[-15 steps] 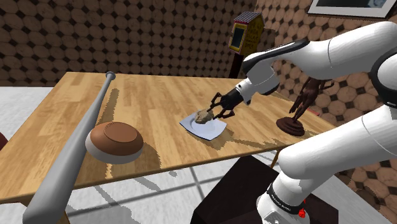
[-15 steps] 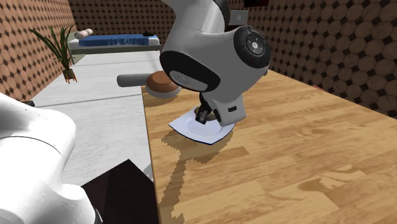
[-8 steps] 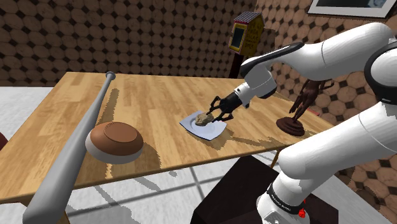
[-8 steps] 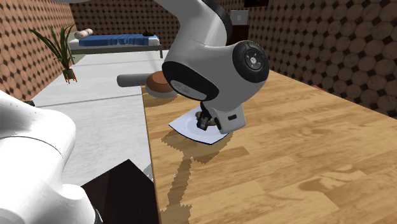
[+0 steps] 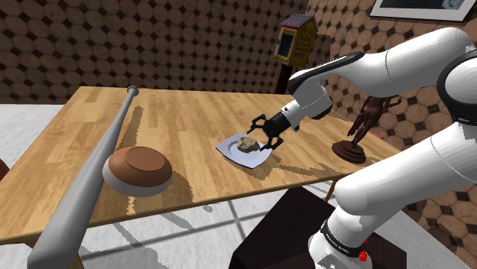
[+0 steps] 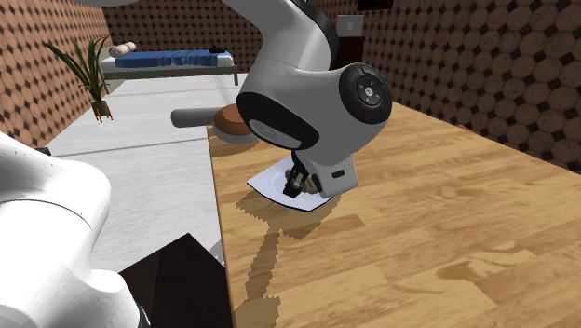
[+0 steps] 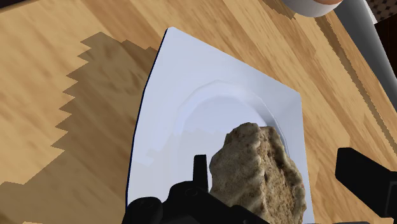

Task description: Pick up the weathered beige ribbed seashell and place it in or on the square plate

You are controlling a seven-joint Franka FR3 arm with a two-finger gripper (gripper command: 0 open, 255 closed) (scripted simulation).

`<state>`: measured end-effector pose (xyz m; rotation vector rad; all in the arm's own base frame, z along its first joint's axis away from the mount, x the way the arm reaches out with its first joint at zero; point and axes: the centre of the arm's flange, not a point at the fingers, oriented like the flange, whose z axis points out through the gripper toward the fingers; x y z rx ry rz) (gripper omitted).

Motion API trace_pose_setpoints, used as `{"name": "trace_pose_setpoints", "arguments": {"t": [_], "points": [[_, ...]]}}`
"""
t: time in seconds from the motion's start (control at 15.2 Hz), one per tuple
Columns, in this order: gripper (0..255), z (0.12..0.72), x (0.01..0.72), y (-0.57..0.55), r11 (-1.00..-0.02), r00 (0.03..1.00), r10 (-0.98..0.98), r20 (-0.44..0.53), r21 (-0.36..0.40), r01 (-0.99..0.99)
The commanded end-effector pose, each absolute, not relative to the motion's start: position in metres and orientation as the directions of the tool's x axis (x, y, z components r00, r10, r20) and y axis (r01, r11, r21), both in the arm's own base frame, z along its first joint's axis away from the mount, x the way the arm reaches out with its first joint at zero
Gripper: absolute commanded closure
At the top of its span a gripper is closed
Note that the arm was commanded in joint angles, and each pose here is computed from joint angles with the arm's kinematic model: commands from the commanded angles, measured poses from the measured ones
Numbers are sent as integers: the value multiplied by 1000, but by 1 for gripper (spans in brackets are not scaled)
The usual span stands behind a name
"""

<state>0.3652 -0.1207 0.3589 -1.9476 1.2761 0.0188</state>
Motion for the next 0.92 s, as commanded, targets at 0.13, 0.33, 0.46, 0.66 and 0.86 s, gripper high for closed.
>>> {"name": "trace_pose_setpoints", "arguments": {"t": [0.13, 0.33, 0.46, 0.66, 0.86], "points": [[0, 368, 360, -129, -181, 493, -767, -410, -600, -780], [0, 393, 346, -151, -181, 493, -767, -410, -600, -780], [0, 393, 346, -151, -181, 493, -767, -410, -600, -780], [0, 393, 346, -151, -181, 493, -767, -410, -600, -780], [0, 393, 346, -151, -181, 493, -767, -410, -600, -780]]}}
